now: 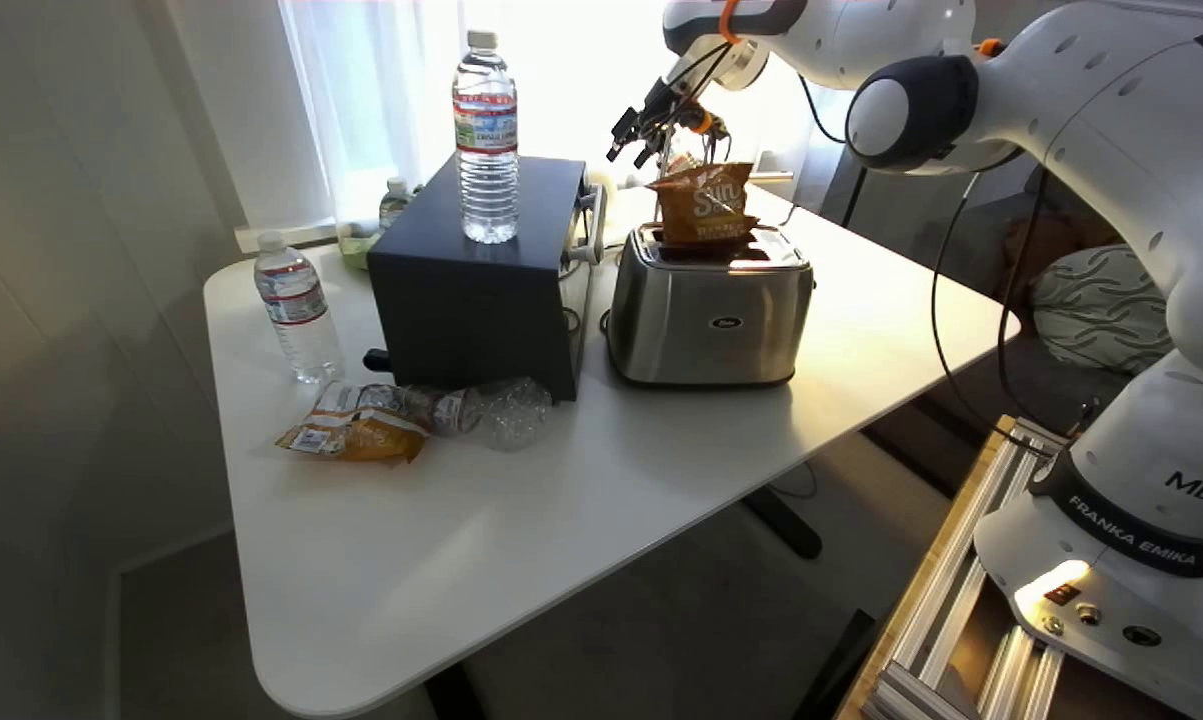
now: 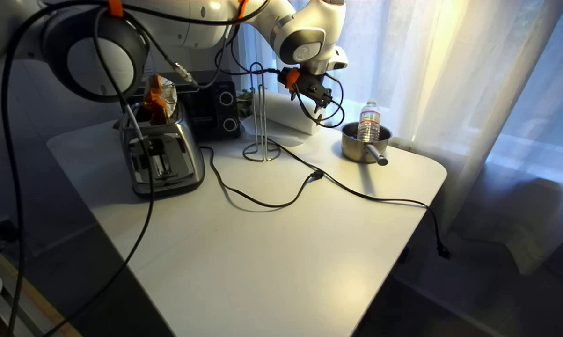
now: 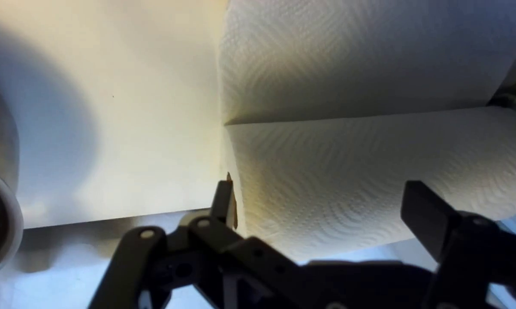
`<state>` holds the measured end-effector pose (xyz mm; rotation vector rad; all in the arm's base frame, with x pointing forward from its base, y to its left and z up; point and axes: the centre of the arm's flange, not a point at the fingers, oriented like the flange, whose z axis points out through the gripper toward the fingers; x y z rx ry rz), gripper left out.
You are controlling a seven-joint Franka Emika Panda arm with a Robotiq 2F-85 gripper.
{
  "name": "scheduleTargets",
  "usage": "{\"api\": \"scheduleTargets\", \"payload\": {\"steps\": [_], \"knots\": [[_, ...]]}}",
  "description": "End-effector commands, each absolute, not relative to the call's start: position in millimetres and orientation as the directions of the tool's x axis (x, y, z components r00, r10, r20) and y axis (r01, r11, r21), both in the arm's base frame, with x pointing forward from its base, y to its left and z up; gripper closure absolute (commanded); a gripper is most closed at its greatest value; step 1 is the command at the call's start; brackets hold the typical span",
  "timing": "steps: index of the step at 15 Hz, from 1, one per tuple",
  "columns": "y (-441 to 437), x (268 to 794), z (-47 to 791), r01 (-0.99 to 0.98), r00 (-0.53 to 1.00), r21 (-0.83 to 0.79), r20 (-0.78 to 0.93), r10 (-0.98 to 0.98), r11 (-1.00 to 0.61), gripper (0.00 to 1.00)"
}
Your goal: Move the paper towel forward slightly
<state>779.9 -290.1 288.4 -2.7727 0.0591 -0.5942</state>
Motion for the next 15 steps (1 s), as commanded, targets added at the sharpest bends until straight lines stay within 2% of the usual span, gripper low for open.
{"api": "scheduleTargets", "payload": {"steps": [1, 15], "knots": [[-318.2, 849.0, 278.4, 0.112, 0.891, -0.317, 0.451, -0.046, -0.942, 0.0], [-325.6, 854.2, 254.5, 0.062, 0.825, -0.371, 0.542, -0.162, -0.927, 0.0]]}}
